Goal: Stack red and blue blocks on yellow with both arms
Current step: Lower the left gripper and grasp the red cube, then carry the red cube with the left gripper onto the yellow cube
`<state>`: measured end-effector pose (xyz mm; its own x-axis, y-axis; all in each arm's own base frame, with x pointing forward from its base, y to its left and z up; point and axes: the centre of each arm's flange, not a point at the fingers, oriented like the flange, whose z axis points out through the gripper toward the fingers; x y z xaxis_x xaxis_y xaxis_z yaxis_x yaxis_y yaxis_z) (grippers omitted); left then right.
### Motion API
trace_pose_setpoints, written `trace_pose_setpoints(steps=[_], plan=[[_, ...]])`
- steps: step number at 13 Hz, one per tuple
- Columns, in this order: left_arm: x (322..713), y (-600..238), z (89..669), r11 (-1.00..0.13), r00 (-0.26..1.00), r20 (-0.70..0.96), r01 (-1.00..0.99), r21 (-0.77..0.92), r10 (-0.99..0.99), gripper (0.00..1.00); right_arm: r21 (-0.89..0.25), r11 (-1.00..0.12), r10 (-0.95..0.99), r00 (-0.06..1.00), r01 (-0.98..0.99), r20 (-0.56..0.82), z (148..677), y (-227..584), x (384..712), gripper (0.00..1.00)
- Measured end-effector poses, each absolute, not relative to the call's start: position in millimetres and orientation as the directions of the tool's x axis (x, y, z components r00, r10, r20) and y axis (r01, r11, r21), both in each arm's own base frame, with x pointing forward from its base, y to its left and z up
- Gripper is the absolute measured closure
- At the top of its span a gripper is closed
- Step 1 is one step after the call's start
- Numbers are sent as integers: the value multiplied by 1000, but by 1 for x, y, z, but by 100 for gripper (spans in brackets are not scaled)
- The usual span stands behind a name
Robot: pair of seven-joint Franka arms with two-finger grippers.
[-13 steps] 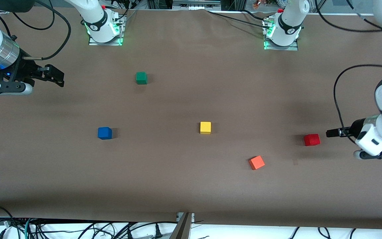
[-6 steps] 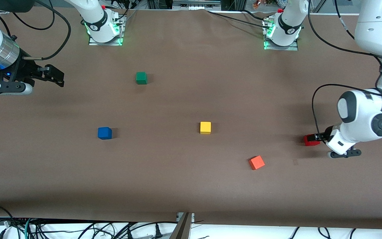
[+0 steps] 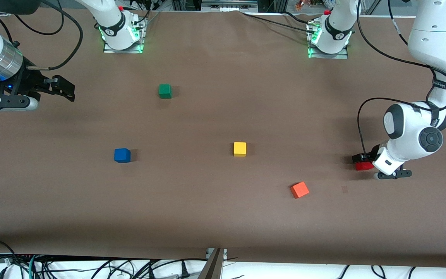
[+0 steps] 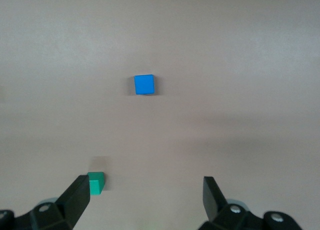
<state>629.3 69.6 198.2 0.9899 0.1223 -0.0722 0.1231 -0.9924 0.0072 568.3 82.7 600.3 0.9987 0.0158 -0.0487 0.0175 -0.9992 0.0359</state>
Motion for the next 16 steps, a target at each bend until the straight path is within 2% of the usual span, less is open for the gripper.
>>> trace_pose_setpoints(steps=[3,4,7,10,13,16], plan=[[630,70,198,-992,990,-69,123,7,122,41,36,-999,16,999,18,-49,600,83,568,0],[630,69,199,-992,990,-68,123,7,122,44,36,-999,16,999,17,-49,600,83,568,0],[637,64,209,-993,993,-41,114,12,113,44,36,-999,16,999,17,-49,600,83,568,0],[662,28,253,-997,998,5,68,30,68,44,36,-999,16,999,17,-49,600,83,568,0],[682,-53,314,-997,998,-5,64,45,63,44,36,-999,16,999,18,-49,600,83,568,0],[678,-177,361,-995,996,16,85,57,86,44,36,-999,16,999,18,-49,600,83,568,0]])
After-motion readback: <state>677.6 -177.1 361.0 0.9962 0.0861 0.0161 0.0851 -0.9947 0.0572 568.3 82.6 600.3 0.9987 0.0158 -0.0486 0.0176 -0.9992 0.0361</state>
